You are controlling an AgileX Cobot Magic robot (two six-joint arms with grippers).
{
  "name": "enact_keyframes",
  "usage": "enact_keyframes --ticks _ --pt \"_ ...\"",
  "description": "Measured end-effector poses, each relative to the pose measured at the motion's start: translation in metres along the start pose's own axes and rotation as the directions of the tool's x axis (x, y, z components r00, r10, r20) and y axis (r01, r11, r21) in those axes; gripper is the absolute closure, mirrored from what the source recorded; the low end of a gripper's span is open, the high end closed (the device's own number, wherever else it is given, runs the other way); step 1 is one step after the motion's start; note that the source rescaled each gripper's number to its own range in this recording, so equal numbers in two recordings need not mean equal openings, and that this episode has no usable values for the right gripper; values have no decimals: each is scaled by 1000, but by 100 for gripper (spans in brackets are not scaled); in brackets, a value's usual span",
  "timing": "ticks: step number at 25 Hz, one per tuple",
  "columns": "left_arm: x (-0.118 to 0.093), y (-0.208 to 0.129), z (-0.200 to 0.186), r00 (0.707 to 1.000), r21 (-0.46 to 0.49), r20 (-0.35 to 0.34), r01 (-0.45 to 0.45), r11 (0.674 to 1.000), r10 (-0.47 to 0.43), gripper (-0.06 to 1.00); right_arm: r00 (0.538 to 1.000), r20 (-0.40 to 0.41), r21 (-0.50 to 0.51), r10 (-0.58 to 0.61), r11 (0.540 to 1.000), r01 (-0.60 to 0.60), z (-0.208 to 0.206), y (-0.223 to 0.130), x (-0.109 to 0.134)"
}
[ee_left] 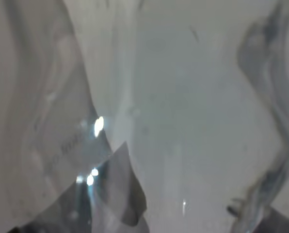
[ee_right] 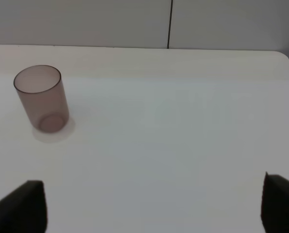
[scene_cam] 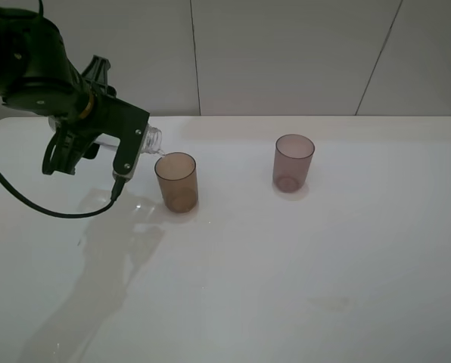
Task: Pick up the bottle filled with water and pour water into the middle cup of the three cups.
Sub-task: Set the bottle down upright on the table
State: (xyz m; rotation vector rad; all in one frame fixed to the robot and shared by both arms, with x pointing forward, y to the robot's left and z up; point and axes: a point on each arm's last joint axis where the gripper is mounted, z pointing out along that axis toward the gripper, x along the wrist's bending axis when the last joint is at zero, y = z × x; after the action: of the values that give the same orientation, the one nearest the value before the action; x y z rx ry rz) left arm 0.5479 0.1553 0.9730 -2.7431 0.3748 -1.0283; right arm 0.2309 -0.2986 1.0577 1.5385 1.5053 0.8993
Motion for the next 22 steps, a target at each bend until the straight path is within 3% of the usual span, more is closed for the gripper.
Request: enact_keyframes --ticks 22 --pt "7 3 0 992 -29 -81 -98 995 96 93 1000 0 0 0 1000 0 0 0 0"
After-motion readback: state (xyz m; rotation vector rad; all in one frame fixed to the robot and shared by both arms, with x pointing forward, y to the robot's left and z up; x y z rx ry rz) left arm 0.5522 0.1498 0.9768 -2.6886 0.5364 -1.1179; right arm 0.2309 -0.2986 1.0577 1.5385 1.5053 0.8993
